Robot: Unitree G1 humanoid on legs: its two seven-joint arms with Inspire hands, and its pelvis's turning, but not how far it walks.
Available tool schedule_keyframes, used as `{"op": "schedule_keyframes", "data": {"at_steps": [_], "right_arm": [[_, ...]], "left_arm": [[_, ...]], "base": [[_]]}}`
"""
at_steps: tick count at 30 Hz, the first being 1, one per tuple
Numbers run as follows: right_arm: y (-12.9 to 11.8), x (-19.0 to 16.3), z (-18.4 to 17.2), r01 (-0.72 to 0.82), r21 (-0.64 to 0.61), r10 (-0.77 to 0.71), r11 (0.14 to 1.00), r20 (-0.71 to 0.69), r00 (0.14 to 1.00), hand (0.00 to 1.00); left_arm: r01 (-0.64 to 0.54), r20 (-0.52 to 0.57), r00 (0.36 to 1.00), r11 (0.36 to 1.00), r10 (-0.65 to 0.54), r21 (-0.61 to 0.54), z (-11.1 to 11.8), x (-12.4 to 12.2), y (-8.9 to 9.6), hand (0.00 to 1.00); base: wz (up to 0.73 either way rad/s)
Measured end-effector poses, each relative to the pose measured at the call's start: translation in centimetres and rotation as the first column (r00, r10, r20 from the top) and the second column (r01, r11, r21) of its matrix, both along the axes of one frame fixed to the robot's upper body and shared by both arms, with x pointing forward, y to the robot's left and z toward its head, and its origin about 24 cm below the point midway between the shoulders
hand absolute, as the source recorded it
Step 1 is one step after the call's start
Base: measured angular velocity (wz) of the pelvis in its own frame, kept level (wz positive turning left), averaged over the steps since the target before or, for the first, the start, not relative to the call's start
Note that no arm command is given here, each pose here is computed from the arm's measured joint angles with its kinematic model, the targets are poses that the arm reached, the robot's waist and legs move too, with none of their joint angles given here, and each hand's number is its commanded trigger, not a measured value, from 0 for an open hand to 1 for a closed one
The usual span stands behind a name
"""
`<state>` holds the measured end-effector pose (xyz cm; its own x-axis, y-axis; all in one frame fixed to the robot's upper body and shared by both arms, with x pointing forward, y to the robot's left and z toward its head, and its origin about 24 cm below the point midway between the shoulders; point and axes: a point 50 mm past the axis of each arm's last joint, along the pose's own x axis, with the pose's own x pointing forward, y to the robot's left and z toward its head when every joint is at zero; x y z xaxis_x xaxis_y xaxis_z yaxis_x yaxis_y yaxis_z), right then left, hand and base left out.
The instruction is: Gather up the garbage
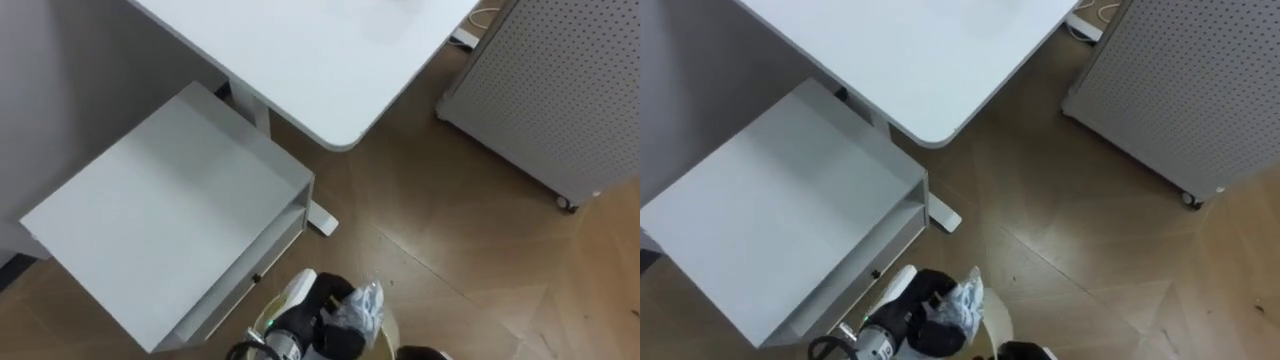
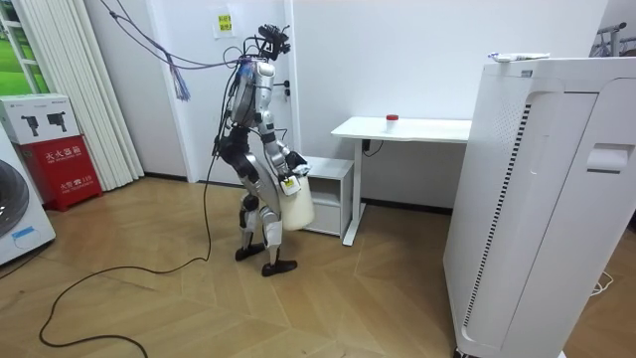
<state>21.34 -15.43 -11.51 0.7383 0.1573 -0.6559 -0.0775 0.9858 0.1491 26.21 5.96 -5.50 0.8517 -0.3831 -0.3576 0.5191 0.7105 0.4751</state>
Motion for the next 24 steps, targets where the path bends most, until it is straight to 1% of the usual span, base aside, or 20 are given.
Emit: {"op": "schedule_keyframes", "data": {"at_steps": [3,7,12,19,20,21,22,23,24], "right_arm": [[0.0,0.0,0.0,-0.012,-0.006,0.012,1.0,0.003,1.0,1.0],[-0.1,0.0,0.0,-0.05,-0.051,0.051,0.997,0.006,0.999,1.0],[-0.4,-0.8,-0.4,-0.057,-0.061,0.057,0.996,-0.016,0.998,1.0],[-0.3,-1.5,-0.8,-0.073,-0.056,0.071,0.996,-0.039,0.997,1.0],[-0.3,-1.5,-0.8,-0.074,-0.055,0.072,0.996,-0.039,0.997,1.0],[-0.3,-1.5,-0.8,-0.077,-0.052,0.074,0.996,-0.041,0.996,1.0],[-0.3,-1.6,-0.9,-0.078,-0.05,0.076,0.996,-0.042,0.996,1.0],[-0.3,-1.7,-0.9,-0.078,-0.05,0.076,0.996,-0.044,0.996,1.0],[-0.3,-1.7,-0.9,-0.079,-0.049,0.077,0.996,-0.046,0.996,1.0]], "left_arm": [[0.046,-0.017,0.999,0.999,-0.046,0.002,-0.1,-0.3,-0.4,1.0],[0.056,-0.03,0.998,0.998,-0.056,0.002,-0.3,-0.6,-0.5,1.0],[0.09,-0.044,0.995,0.996,-0.089,0.016,-0.9,-1.4,-0.9,1.0],[0.118,-0.051,0.992,0.993,-0.117,0.026,-1.5,-2.4,-0.6,1.0],[0.119,-0.05,0.992,0.993,-0.118,0.025,-1.5,-2.4,-0.6,0.96],[0.12,-0.049,0.992,0.992,-0.119,0.024,-1.6,-2.5,-0.5,0.64],[0.121,-0.05,0.992,0.992,-0.12,0.023,-1.6,-2.5,-0.5,0.24],[0.121,-0.051,0.991,0.992,-0.12,0.022,-1.6,-2.6,-0.5,0.0],[0.121,-0.055,0.991,0.992,-0.12,0.021,-1.8,-2.7,-0.4,0.0]], "base": [[0.02],[0.02],[0.0],[0.0],[-0.04],[-0.08],[-0.11],[-0.13],[-0.07]]}}
